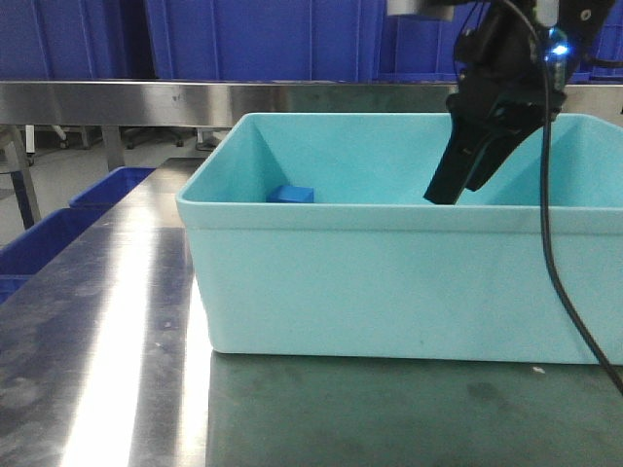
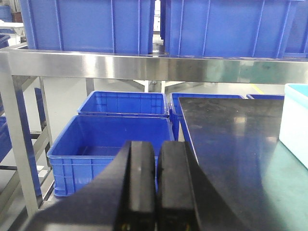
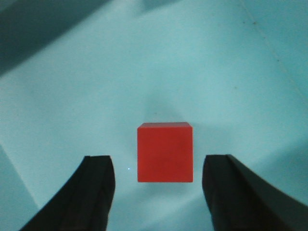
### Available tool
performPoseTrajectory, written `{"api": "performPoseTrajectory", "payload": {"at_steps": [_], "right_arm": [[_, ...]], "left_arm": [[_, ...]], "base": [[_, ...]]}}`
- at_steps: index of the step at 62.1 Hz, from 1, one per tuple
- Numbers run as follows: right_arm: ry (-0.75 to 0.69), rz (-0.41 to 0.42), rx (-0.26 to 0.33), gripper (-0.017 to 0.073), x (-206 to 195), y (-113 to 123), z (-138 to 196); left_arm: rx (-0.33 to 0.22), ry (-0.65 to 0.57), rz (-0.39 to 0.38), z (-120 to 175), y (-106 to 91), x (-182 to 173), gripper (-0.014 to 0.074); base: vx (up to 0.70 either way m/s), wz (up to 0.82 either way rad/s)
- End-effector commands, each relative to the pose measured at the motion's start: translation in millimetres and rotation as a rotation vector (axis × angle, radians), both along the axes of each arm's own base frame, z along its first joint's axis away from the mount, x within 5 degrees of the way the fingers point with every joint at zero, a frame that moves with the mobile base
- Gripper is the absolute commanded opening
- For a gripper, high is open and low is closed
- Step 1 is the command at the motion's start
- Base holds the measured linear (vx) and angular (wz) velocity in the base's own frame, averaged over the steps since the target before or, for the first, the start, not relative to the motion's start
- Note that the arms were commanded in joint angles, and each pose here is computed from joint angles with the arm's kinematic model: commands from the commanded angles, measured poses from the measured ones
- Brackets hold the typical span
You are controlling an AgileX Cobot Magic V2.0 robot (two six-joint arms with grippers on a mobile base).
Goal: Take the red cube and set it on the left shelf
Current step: 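Lower the right gripper into the tub and close on the red cube, then lift the red cube out of the tub with the right gripper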
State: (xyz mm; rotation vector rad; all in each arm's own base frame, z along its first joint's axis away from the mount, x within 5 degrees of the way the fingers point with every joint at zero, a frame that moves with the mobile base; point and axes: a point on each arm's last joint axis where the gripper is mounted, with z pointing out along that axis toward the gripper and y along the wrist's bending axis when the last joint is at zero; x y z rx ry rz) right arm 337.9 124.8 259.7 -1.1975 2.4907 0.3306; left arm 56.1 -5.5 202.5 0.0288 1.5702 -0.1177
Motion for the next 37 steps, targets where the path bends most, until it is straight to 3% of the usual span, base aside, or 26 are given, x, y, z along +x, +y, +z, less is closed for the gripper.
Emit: {"api": "performPoseTrajectory", "payload": {"at_steps": [1,25,37], "right_arm": [[-0.084,-0.005,0.043,0.0511,5.0,3.2,17.1],[-0.013,-0.011,0.017,0.0490,19.6,6.8,-18.3],[-0.007,-0.008,0.016,0.0312,19.5,6.9,-18.4]], "left_arm": [[-0.016,-0.075,0.003,0.6,0.5,-0.2,0.0101],[-0.016,-0.075,0.003,0.6,0.5,-0.2,0.0101],[-0.016,-0.075,0.003,0.6,0.5,-0.2,0.0101]], "base": [[0.00,0.00],[0.00,0.00],[0.00,0.00]]}}
